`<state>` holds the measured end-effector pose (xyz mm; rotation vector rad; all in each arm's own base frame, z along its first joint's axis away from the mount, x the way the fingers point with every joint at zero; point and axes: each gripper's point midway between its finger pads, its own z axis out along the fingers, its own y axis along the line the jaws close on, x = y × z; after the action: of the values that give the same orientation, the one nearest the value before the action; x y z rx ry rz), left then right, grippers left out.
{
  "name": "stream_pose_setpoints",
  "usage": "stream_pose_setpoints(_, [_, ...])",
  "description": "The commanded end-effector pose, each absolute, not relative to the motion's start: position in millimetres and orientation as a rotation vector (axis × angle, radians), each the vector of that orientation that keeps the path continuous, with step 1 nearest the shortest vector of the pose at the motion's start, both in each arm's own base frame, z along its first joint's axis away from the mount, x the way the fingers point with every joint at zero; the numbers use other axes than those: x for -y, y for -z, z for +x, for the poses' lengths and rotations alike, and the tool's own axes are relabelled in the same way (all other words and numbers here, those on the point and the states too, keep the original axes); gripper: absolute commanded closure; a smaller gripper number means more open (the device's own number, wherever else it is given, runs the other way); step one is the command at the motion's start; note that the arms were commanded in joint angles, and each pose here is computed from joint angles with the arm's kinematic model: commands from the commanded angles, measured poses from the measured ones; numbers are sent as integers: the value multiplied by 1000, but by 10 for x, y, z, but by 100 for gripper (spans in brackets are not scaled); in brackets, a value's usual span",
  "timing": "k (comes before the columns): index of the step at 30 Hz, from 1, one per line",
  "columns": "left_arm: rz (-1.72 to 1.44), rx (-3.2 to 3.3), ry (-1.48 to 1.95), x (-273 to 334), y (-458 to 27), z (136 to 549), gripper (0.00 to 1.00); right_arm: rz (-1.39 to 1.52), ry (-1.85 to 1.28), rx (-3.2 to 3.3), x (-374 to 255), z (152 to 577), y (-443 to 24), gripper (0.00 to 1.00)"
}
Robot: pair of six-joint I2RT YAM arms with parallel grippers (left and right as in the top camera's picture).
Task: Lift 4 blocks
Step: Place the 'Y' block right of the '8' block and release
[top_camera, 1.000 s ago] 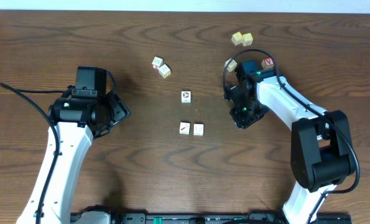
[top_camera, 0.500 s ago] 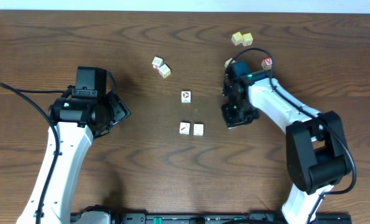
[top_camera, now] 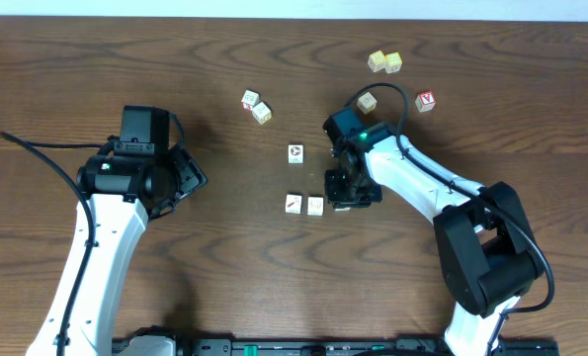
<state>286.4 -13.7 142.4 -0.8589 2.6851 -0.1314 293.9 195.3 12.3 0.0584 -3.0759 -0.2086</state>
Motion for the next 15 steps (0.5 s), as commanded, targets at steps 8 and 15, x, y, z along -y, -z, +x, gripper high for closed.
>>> stream_pose_setpoints(8, [-866,-2681,134,126,-1445,2871,24,-70,186,3025,-1988,2780,-24,90])
stream_pose_setpoints(15, [-866,-2681,134,126,-1445,2871,24,-52,180,3021,-2034,2729,-17,88])
